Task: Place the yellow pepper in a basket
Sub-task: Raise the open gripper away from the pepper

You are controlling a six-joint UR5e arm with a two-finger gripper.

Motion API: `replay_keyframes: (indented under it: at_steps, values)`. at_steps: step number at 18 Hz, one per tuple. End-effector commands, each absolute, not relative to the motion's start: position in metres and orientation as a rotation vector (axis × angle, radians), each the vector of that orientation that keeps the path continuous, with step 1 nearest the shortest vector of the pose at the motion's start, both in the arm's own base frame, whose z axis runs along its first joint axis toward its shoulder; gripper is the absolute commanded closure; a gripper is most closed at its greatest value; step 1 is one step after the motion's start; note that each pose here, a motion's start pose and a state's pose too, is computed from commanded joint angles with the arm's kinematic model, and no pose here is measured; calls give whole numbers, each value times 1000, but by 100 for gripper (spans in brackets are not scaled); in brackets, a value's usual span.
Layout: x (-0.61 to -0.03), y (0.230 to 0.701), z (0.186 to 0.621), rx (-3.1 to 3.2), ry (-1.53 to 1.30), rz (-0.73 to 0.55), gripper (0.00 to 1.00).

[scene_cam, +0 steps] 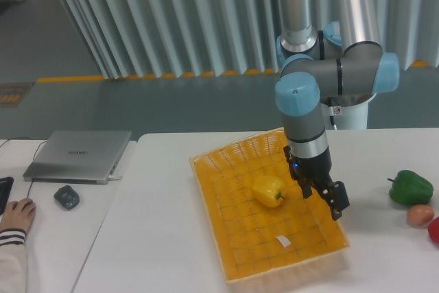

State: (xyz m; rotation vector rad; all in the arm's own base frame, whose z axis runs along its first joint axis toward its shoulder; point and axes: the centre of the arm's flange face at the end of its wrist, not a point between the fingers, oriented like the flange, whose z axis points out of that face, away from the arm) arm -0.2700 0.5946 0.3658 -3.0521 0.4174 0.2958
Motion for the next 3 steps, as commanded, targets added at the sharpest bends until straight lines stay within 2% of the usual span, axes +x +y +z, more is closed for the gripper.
replay_keyframes:
  at_steps: [3]
  values:
    - [-273, 593, 367, -3048, 406, 289, 0]
